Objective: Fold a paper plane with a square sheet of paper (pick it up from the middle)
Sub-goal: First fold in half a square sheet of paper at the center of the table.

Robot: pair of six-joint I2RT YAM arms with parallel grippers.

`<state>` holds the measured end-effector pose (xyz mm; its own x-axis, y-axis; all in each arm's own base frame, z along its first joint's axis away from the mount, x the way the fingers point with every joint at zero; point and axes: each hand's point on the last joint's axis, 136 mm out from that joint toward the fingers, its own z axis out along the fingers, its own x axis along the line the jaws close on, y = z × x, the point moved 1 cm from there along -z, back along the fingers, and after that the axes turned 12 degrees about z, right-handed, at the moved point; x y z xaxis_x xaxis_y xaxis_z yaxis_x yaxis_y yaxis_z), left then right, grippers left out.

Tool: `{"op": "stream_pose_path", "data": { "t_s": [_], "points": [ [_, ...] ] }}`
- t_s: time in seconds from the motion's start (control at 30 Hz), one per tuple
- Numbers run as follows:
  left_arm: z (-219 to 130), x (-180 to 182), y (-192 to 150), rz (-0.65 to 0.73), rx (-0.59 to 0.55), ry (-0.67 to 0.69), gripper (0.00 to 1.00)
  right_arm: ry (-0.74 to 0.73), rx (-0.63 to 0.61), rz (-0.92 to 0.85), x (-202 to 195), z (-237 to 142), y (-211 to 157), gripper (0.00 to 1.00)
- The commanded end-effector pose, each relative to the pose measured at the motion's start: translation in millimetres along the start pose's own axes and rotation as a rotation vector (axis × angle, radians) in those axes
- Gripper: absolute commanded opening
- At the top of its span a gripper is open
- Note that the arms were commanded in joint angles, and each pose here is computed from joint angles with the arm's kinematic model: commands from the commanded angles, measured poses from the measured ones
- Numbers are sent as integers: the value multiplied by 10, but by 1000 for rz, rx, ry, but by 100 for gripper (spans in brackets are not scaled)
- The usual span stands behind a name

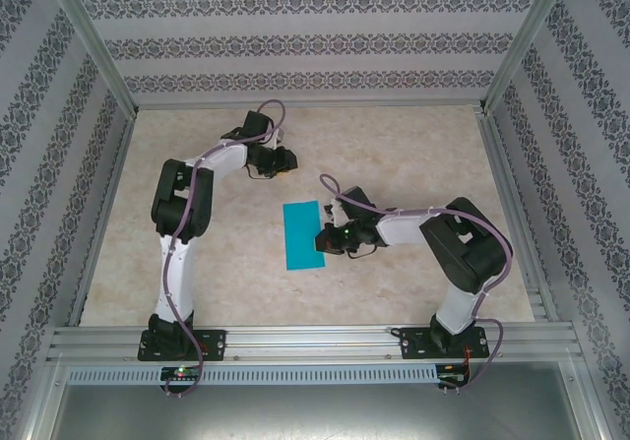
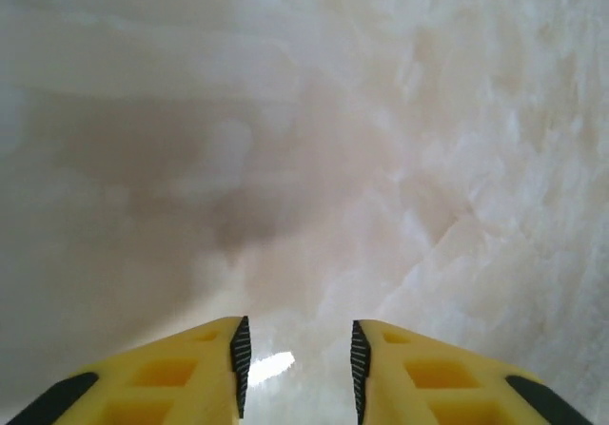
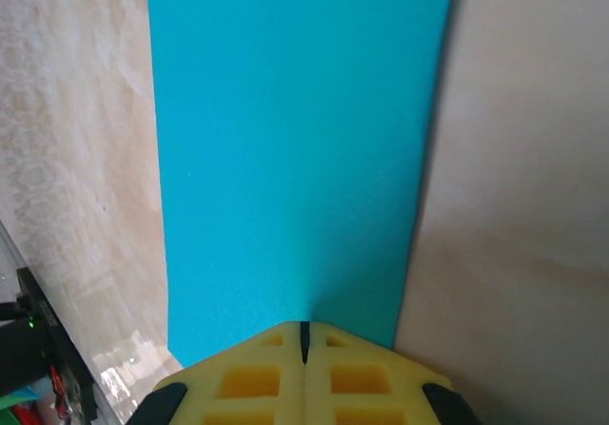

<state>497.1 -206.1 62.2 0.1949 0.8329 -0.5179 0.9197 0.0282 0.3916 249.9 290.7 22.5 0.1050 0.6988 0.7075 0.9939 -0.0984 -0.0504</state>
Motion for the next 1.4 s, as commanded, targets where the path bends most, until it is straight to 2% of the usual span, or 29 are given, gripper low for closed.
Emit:
{"op": "stream_pose_path", "data": {
  "t_s": [0.0,0.1,0.23,0.33,0.4,0.6,0.77,1.1,1.27,1.37],
  "points": [
    [-416,-121,62,-42,-72,60,46,-82,-35,109,-138,182,104,0],
    [-560,-92,-93,-90,-80,91,55,-61,-30,97,2,264,210,0],
    [-618,-162,-380,-135,-53,20,57,-72,-36,44,93,263,285,0],
    [-549,-409,-619,-146,-6,-147,45,-52,-22,10,174,254,284,0],
    [-452,-514,-809,-128,50,-181,35,-43,-14,-9,212,256,271,0],
    [-154,-522,-1088,-105,138,-143,11,-7,-22,-71,387,206,266,0],
    [48,-340,-1273,-116,225,-29,0,-22,-9,-76,364,195,202,0],
    [178,10,-1563,-152,337,124,0,-97,37,-34,64,192,-66,0],
    [208,33,-1589,-146,346,127,0,-139,57,-4,-150,80,-282,0],
    [193,-11,-1540,-134,339,113,0,-128,54,-9,-131,-23,-358,0]
  ]
}}
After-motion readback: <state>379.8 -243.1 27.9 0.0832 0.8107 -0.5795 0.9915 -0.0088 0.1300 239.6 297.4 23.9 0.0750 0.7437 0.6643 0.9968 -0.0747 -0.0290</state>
